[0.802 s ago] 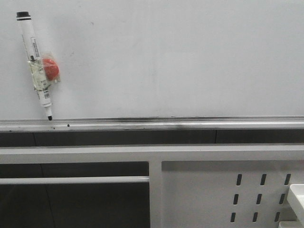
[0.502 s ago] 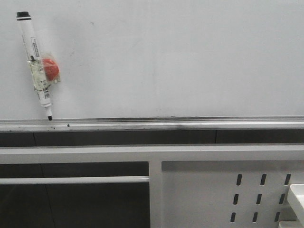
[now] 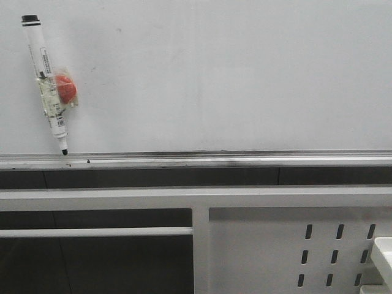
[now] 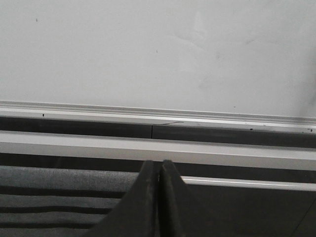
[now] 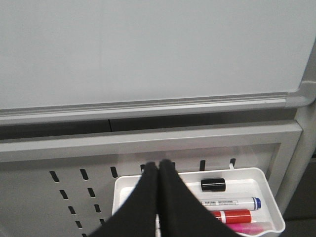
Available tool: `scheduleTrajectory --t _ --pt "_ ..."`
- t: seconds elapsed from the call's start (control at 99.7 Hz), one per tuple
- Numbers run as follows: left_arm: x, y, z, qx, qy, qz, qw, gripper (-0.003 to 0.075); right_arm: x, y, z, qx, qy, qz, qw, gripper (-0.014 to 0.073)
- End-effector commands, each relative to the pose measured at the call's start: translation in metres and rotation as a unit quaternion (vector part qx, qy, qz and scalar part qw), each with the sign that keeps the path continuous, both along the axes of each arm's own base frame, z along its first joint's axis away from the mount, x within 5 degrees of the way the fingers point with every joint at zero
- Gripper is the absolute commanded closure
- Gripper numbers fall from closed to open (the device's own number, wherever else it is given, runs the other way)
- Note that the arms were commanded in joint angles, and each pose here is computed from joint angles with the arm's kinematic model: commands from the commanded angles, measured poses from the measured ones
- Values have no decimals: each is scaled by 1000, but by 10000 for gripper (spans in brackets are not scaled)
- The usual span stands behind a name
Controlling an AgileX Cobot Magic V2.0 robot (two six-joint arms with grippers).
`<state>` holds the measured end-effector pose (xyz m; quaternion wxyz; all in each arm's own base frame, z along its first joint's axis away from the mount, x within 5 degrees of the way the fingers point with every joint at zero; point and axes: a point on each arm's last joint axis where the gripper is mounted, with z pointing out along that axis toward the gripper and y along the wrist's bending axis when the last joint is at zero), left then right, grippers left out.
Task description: Write number 1 on whiteboard
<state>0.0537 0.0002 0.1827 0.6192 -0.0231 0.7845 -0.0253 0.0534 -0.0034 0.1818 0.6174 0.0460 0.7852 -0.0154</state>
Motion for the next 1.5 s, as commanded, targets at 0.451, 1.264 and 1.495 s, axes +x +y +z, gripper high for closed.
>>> scheduleTrajectory --t 0.451,1.264,1.495 --pt "-5 -2 47 -51 -309 -17 950 740 -1 -4 36 5 -226 -25 974 664" --pt "21 -6 126 -35 -222 -30 974 595 -2 13 102 152 -72 44 985 664" --pt "50 -18 103 -46 -175 -75 981 316 15 8 103 59 -55 45 996 664"
